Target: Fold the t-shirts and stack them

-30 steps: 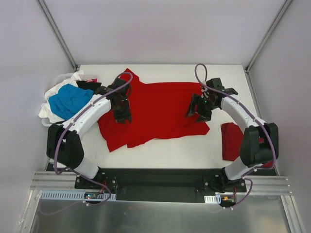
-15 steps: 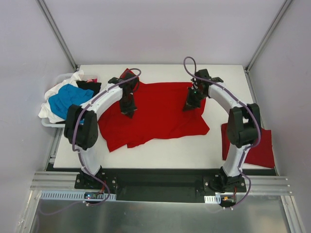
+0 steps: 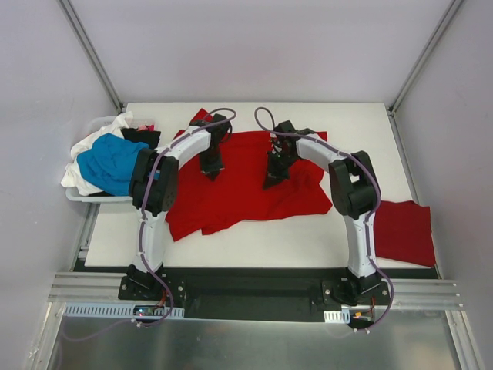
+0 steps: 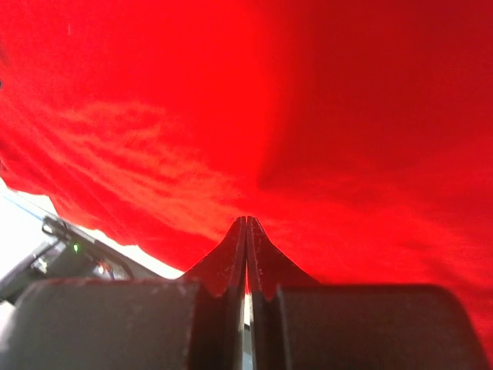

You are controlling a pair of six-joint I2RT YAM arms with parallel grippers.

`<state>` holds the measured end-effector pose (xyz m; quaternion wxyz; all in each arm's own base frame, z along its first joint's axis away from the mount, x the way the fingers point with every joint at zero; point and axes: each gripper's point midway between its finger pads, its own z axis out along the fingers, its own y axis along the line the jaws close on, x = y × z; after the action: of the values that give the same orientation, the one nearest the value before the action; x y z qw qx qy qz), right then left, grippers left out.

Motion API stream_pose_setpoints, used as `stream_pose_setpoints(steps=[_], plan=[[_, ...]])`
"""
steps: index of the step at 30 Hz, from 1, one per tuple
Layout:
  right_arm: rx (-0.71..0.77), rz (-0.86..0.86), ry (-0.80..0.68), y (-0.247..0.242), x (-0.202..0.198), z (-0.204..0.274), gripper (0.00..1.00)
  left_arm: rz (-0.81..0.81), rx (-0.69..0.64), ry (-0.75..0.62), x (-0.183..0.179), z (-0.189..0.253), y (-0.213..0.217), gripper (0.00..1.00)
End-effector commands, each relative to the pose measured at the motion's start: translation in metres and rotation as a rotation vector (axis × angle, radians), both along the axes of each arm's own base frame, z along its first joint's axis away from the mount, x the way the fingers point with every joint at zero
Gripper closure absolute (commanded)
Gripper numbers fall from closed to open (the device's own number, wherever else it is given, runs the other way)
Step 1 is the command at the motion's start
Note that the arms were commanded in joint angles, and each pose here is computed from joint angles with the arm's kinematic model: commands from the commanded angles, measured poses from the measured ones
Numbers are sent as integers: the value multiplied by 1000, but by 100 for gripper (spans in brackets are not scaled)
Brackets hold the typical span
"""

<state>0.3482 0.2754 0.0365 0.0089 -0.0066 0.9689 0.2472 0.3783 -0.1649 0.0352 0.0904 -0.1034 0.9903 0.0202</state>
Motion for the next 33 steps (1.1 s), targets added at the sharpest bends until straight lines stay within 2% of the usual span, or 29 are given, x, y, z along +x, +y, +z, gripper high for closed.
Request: stream_pose_setpoints(steps=[1,6,7,9,11,12,16,20,21,26,33], plan=[[43,27,42,12,-16,5,99,-18,63,25,-11,-8,14,100],[67,25,65,16,-18,2,99,-32,-8,54,-17,-5,3,100],[83,26,58,18,-17,5,99,-38,-84,75,-24,0,-9,100],[100,24,46,21,-16,10,99,-99,-245,-24,-14,21,-35,100],[125,24,40,25,-13,14,99,-147,-420,-27,-28,31,-57,100],[146,28,48,29,-13,14,99,-172,-515,-82,-17,37,-69,100],[203,25,34,38,-5,19,99,-184,-668,-66,-13,42,-87,100],[159,0,28,32,1,11,99,-144,-633,-65,-4,30,-79,100],[144,-4,31,30,1,8,99,-115,-576,-66,-1,21,-70,100],[101,-11,35,22,1,0,99,-83,-451,-7,-12,-9,-45,100],[60,-50,68,14,6,-14,99,-67,-377,47,-13,-29,-30,100]])
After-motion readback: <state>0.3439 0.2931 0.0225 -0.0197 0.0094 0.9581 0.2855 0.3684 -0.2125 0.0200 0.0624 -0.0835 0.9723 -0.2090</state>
